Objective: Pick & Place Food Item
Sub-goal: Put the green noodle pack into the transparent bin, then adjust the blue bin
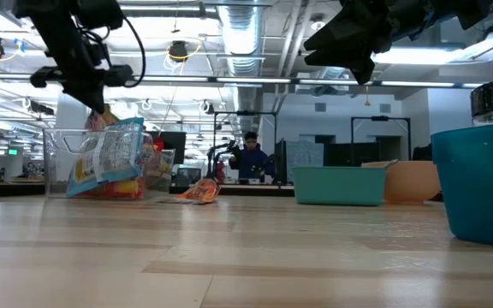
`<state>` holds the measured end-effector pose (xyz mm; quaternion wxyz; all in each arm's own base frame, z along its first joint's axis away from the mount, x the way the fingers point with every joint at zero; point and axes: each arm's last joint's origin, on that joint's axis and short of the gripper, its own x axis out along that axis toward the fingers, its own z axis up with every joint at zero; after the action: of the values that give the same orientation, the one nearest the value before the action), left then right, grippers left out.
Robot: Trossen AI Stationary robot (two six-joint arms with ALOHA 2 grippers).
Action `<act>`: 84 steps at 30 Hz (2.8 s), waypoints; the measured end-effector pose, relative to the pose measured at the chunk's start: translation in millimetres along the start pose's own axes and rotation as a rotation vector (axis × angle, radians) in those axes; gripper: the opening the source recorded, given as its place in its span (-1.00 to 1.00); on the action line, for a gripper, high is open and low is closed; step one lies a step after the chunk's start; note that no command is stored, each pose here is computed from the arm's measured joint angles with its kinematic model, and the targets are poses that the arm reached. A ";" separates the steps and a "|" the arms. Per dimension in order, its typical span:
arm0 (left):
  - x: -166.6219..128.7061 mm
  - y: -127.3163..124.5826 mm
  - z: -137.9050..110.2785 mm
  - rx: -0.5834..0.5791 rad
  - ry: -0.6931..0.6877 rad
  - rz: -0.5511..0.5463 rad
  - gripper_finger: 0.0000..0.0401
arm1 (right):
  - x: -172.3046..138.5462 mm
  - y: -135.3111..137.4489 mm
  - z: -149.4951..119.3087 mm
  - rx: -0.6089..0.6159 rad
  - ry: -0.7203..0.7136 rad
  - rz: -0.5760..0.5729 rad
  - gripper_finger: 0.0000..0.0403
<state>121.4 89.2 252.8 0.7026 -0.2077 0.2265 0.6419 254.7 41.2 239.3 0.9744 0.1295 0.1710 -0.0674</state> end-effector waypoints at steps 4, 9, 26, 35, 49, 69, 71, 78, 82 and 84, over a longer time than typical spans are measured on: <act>5.4 -5.5 -3.0 0.023 0.049 -0.013 -1.00 | 0.0 0.0 0.0 0.000 0.000 0.000 -0.41; 6.0 -7.6 -4.7 0.027 0.097 -0.061 -1.00 | 0.0 0.0 0.0 0.000 0.000 0.000 -0.41; 6.2 -7.1 -9.7 0.029 0.186 -0.096 -1.00 | 0.0 0.0 0.0 0.000 0.000 0.000 -0.41; 6.1 -7.1 -9.7 0.030 0.186 -0.097 -0.85 | -0.1 0.0 0.1 0.000 0.000 0.000 -0.41; 7.4 -4.5 -6.3 0.024 0.107 -0.017 -0.40 | 0.0 0.0 0.0 0.000 0.000 0.000 -0.41; 6.7 -17.7 9.3 0.099 -0.043 -0.124 -0.45 | 0.0 0.0 -0.1 -0.002 0.001 0.000 -0.41; 6.2 -20.4 11.1 0.118 -0.045 -0.174 -0.47 | -0.1 0.0 0.0 -0.005 0.000 0.000 -0.41; 3.1 -30.6 17.2 0.122 -0.039 -0.395 -0.55 | 0.0 -0.1 -0.2 -0.007 0.001 0.000 -0.41; -1.8 -37.0 17.4 0.121 -0.039 -0.494 -0.62 | -0.1 -0.3 -0.4 -0.010 0.005 -0.002 -0.41; -6.2 -41.2 15.9 0.130 -0.046 -0.533 -0.66 | -0.1 -0.6 -1.5 -0.013 0.015 -0.006 -0.41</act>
<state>162.8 89.8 269.3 0.8634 -0.1999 0.1887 0.4232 254.0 41.0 237.8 0.9737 0.1232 0.1791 -0.0681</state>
